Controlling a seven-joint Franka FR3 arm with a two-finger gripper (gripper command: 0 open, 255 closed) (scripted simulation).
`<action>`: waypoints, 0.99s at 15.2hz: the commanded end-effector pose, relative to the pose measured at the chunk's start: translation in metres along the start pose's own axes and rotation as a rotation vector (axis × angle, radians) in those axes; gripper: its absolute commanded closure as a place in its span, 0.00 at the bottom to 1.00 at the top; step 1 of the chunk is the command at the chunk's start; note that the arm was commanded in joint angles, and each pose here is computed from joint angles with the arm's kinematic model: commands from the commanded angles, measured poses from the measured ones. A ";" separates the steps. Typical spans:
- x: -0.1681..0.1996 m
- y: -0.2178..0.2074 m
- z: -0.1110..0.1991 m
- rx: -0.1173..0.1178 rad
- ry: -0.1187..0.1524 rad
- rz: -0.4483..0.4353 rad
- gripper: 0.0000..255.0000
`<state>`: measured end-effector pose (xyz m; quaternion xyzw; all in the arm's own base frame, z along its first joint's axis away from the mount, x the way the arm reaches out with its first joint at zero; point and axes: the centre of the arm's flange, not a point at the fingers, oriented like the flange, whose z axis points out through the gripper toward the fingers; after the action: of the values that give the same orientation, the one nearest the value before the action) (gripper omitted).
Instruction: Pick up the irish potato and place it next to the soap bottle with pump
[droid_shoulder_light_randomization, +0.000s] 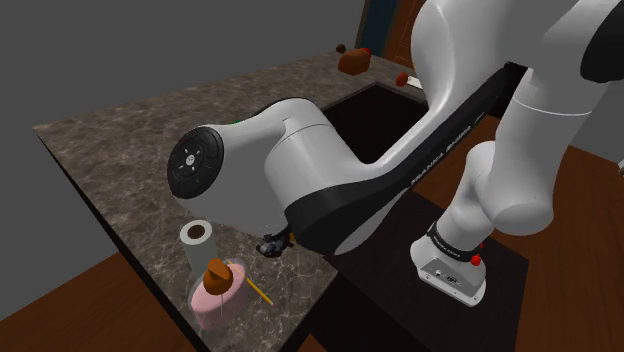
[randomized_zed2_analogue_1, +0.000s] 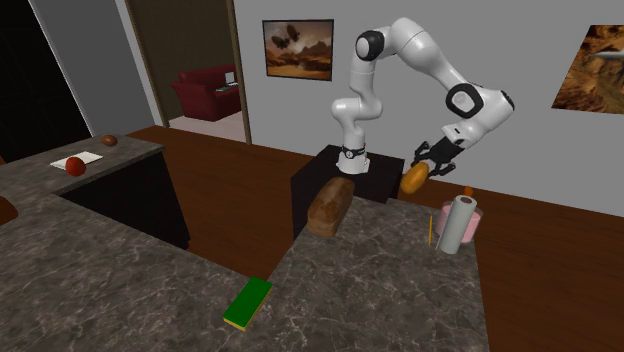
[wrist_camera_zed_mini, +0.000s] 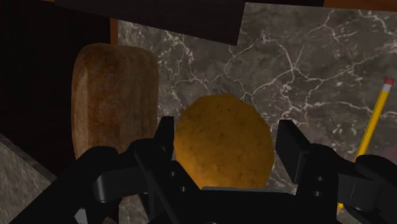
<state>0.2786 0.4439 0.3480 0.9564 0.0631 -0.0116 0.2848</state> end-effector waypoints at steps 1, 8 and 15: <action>0.000 -0.006 0.008 0.000 0.000 0.000 1.00; 0.002 -0.026 0.039 0.000 0.000 0.000 1.00; 0.005 -0.046 0.070 0.000 0.000 0.000 1.00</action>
<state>0.2778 0.4427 0.2688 0.9564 0.0632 -0.0117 0.2848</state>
